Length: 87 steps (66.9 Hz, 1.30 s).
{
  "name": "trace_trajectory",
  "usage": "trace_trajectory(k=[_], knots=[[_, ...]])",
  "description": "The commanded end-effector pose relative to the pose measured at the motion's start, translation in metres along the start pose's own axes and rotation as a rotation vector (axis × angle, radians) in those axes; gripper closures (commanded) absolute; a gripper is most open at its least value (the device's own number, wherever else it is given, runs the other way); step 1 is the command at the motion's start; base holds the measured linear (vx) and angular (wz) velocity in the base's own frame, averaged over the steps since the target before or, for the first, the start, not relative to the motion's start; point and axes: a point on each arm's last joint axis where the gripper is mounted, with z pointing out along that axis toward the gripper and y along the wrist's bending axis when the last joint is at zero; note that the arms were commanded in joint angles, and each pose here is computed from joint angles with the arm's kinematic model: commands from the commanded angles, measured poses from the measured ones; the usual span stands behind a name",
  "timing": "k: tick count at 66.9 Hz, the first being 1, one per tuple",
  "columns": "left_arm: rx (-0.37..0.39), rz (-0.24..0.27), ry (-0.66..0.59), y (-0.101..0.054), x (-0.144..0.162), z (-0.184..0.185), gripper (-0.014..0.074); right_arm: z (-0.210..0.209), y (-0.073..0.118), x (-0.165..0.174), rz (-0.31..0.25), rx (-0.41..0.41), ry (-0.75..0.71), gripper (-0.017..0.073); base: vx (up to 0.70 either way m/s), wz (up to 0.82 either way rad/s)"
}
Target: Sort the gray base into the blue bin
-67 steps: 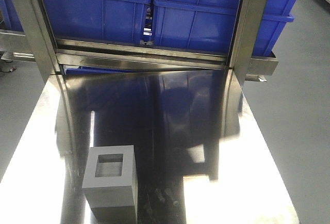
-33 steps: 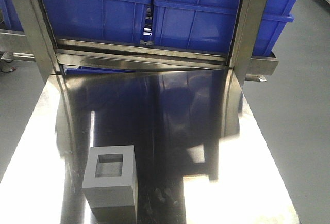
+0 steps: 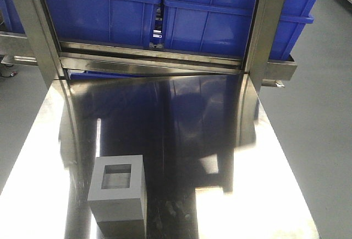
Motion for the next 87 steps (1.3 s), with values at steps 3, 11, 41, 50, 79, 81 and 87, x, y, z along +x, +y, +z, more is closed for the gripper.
trace_trajectory(k=[3,11,41,50,79,81,87], knots=[[0.01,-0.012,-0.107,-0.001,-0.012,-0.002,0.0601,0.0,0.0,-0.006,-0.02,0.005,-0.082,0.0564,0.0,0.0],[0.01,-0.012,-0.108,-0.001,-0.012,-0.002,0.0601,0.0,0.0,-0.006,-0.02,0.005,-0.082,0.0564,0.0,0.0],[0.012,-0.013,-0.176,-0.001,-0.032,-0.006,0.0601,0.0,0.0,-0.006,-0.02,0.005,-0.08,0.0564,0.0,0.0],[0.014,-0.057,-0.158,-0.001,-0.053,-0.004,0.0601,0.0,0.0,-0.006,-0.02,0.004,-0.081,0.0564,0.0,0.0],[-0.001,-0.121,0.424,-0.004,-0.095,0.04,0.0601,0.0,0.0,-0.006,-0.02,0.004,-0.081,0.0564,0.0,0.0],[-0.002,-0.12,0.462,-0.004,-0.095,0.042,0.0601,0.0,0.0,-0.006,-0.02,0.004,-0.081,0.0564,0.0,0.0],[-0.006,-0.116,0.555,-0.004,-0.09,0.048,0.0601,0.0,0.0,-0.006,-0.02,0.004,-0.081,0.0564,0.0,0.0]])
